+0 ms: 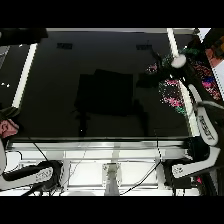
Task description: Fold the clothes and pants, and hang the long-sleeved shirts on hangers.
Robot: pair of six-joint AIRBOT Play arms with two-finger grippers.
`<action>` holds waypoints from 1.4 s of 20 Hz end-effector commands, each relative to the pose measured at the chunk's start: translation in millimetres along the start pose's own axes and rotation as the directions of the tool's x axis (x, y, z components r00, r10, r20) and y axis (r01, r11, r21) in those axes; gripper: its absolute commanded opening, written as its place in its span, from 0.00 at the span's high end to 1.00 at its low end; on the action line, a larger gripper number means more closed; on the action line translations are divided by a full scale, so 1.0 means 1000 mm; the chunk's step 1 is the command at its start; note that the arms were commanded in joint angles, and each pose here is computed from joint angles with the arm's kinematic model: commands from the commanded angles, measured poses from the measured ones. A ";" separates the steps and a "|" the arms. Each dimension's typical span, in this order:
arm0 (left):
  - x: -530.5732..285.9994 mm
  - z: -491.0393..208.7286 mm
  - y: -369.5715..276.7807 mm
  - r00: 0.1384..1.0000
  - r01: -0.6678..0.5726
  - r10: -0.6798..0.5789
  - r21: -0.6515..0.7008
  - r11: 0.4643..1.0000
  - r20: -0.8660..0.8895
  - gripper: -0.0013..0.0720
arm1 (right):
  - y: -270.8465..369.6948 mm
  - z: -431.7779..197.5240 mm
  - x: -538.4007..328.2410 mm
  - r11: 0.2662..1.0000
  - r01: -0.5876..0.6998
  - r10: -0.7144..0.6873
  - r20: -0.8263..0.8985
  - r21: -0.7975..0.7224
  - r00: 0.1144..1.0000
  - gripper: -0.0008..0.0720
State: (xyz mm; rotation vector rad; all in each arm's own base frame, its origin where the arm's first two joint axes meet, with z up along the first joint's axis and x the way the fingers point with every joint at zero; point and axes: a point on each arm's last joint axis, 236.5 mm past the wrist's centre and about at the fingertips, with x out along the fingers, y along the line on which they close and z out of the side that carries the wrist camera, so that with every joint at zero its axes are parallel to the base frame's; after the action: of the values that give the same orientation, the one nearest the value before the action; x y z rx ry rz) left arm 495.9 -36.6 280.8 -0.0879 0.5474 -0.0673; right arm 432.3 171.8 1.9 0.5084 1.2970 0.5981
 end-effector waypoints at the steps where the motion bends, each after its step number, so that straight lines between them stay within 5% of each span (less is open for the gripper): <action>1: -0.047 0.018 0.051 0.984 -0.172 0.168 0.054 0.984 0.066 0.97 | -0.031 -0.030 0.017 0.937 -0.179 0.121 0.203 0.298 0.972 0.93; 3: -0.070 0.028 0.068 0.972 -0.214 0.209 0.037 0.976 0.105 0.97 | -0.037 -0.045 0.037 0.891 -0.212 0.143 0.195 0.401 0.970 0.22; 11: -0.086 0.033 0.079 0.964 -0.237 0.233 0.018 0.971 0.131 0.97 | 0.009 -0.034 0.086 0.906 -0.281 0.290 0.019 0.318 0.957 0.11; 14: -0.086 0.033 0.079 0.964 -0.237 0.233 0.018 0.971 0.131 0.97 | 0.016 -0.020 0.097 0.925 -0.275 0.284 0.003 0.262 0.959 0.15; 15: -0.086 0.033 0.079 0.964 -0.237 0.233 0.018 0.971 0.131 0.97 | 0.014 -0.017 0.098 0.925 -0.264 0.274 0.001 0.272 0.962 0.31; 17: -0.086 0.033 0.079 0.964 -0.237 0.233 0.018 0.971 0.131 0.97 | 0.008 -0.011 0.097 0.935 -0.237 0.242 0.013 0.264 0.970 0.82; 18: -0.086 0.033 0.079 0.964 -0.237 0.233 0.018 0.971 0.131 0.97 | 0.002 -0.007 0.096 0.935 -0.223 0.224 0.026 0.277 0.974 0.96; 25: -0.086 0.033 0.079 0.964 -0.237 0.233 0.018 0.971 0.131 0.97 | -0.099 0.052 0.005 0.861 -0.216 0.092 0.278 0.461 0.956 0.98; 28: -0.086 0.033 0.079 0.964 -0.237 0.233 0.018 0.971 0.131 0.97 | -0.165 0.053 -0.088 0.834 -0.106 -0.118 0.363 0.541 0.924 0.97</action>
State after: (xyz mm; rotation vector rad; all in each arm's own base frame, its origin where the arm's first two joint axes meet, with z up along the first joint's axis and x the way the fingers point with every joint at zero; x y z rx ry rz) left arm 443.6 51.2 345.4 0.0064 0.4255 0.1588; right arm 495.9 77.0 -44.7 1.0526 1.1404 0.2815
